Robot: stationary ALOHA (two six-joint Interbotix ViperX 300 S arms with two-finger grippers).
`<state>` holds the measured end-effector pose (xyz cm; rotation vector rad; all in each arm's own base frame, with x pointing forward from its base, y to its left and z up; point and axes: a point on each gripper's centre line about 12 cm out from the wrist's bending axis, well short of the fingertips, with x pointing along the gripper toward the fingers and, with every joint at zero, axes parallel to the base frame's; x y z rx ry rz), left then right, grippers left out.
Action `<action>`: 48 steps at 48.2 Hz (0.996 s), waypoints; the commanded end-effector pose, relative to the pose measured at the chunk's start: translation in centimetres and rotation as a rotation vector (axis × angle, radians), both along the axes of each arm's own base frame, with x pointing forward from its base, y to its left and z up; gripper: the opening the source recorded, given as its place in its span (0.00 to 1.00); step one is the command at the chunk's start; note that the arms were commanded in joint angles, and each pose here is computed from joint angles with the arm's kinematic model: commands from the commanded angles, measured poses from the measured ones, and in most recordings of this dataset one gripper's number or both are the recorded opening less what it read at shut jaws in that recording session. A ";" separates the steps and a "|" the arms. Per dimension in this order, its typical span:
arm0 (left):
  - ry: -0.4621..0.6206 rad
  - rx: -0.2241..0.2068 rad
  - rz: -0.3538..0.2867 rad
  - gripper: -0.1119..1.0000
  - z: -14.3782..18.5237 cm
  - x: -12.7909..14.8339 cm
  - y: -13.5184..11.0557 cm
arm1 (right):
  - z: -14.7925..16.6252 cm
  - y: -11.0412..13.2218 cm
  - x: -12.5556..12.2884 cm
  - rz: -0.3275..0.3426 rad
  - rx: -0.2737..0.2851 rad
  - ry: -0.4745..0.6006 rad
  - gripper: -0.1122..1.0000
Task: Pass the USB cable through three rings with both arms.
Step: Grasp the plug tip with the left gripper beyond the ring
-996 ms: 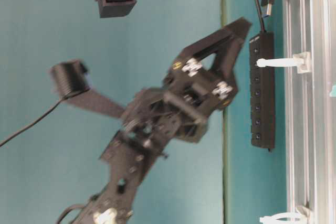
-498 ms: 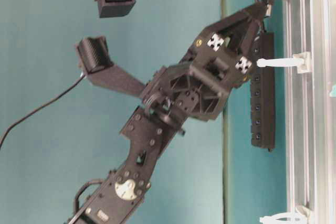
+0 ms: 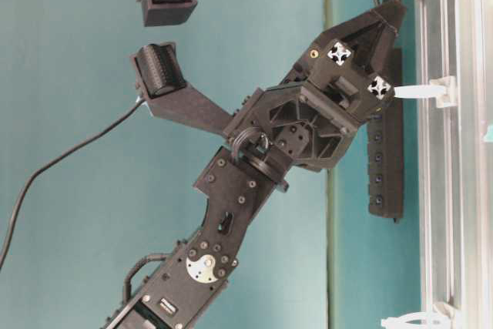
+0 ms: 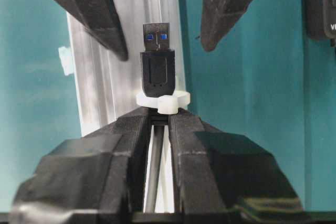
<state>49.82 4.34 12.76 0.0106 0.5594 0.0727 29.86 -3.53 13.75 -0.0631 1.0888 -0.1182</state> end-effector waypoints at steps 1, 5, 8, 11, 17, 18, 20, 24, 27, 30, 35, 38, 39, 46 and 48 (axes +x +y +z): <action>-0.018 0.004 -0.002 0.68 0.4 0.4 0.0 | 0.6 0.0 0.3 -0.007 0.003 -0.028 0.05; -0.016 0.005 -0.003 0.68 0.4 0.4 0.0 | 0.6 0.0 0.3 -0.007 0.004 -0.031 0.05; -0.015 0.005 -0.003 0.68 0.2 0.4 0.0 | 0.6 0.0 0.3 -0.007 0.004 -0.033 0.05; -0.015 0.005 -0.003 0.68 0.1 0.6 0.0 | 0.6 0.0 0.3 -0.006 0.003 -0.034 0.05; -0.015 0.005 -0.004 0.68 0.1 0.9 0.0 | 0.6 -0.1 0.3 -0.007 0.003 -0.034 0.05; -0.013 0.005 -0.004 0.68 0.0 0.9 0.0 | 0.6 0.0 0.3 -0.006 0.004 -0.034 0.05; -0.013 0.005 -0.004 0.68 -0.1 1.0 0.0 | 0.6 0.0 0.3 -0.006 0.004 -0.034 0.05; -0.010 0.005 -0.004 0.68 -0.2 1.0 0.0 | 0.6 0.0 0.3 -0.006 0.003 -0.034 0.05; -0.004 0.004 -0.004 0.68 -0.3 0.9 0.0 | 0.6 0.0 0.3 -0.006 0.003 -0.034 0.05; 0.003 0.004 -0.004 0.67 -0.5 0.8 0.0 | 0.6 0.0 0.3 -0.006 0.003 -0.034 0.05; 0.009 0.002 -0.003 0.67 -0.7 0.7 0.0 | 0.6 0.0 0.3 -0.006 0.004 -0.034 0.05; 0.011 0.002 -0.003 0.67 -0.7 0.7 0.0 | 0.6 0.0 0.3 -0.006 0.003 -0.034 0.05; 0.012 0.000 -0.002 0.67 -0.7 0.6 0.0 | 0.6 0.0 0.3 -0.005 0.003 -0.036 0.05; 0.035 -0.003 -0.001 0.67 -1.1 0.5 0.0 | 0.6 0.0 0.3 -0.006 0.004 -0.036 0.05; 0.046 -0.004 -0.001 0.67 -1.2 0.4 0.0 | 0.6 0.0 0.3 -0.006 0.004 -0.036 0.05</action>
